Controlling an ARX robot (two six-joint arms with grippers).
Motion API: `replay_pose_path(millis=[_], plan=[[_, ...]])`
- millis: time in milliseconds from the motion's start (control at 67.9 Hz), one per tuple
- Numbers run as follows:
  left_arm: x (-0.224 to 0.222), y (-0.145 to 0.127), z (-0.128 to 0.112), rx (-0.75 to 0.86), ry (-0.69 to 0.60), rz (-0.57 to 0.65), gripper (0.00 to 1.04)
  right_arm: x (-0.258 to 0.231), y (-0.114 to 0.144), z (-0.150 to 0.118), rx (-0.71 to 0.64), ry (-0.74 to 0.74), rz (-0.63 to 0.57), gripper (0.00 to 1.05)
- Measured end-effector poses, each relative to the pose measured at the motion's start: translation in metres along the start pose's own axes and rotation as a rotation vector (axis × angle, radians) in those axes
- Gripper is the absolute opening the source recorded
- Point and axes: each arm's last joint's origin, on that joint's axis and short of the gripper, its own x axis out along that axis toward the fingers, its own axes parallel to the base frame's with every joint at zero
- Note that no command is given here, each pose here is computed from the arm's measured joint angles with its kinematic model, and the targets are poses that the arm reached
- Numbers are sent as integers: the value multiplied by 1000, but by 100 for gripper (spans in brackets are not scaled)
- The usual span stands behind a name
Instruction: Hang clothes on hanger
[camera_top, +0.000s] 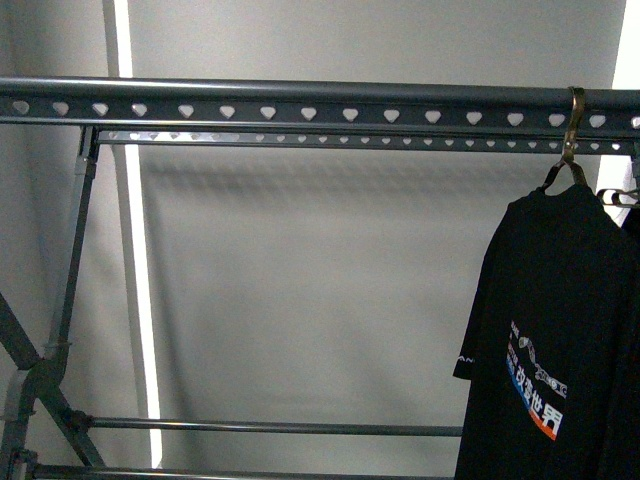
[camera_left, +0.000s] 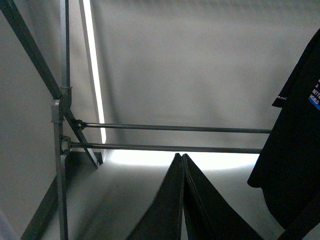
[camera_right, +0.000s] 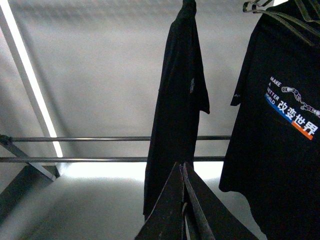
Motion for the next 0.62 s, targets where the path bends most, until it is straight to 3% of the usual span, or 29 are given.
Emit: replay_pose_path(millis=[191, 397, 442, 618], plan=[[0, 0, 0, 0, 0, 0, 43, 0, 0, 0, 0, 0, 0, 40], [0, 0, 0, 0, 0, 0, 99, 0, 0, 0, 0, 0, 0, 93], [0, 0, 0, 1, 0, 0, 99, 0, 0, 0, 1, 0, 0, 99], [0, 0, 0, 0, 0, 0, 98, 0, 0, 0, 0, 0, 0, 97]])
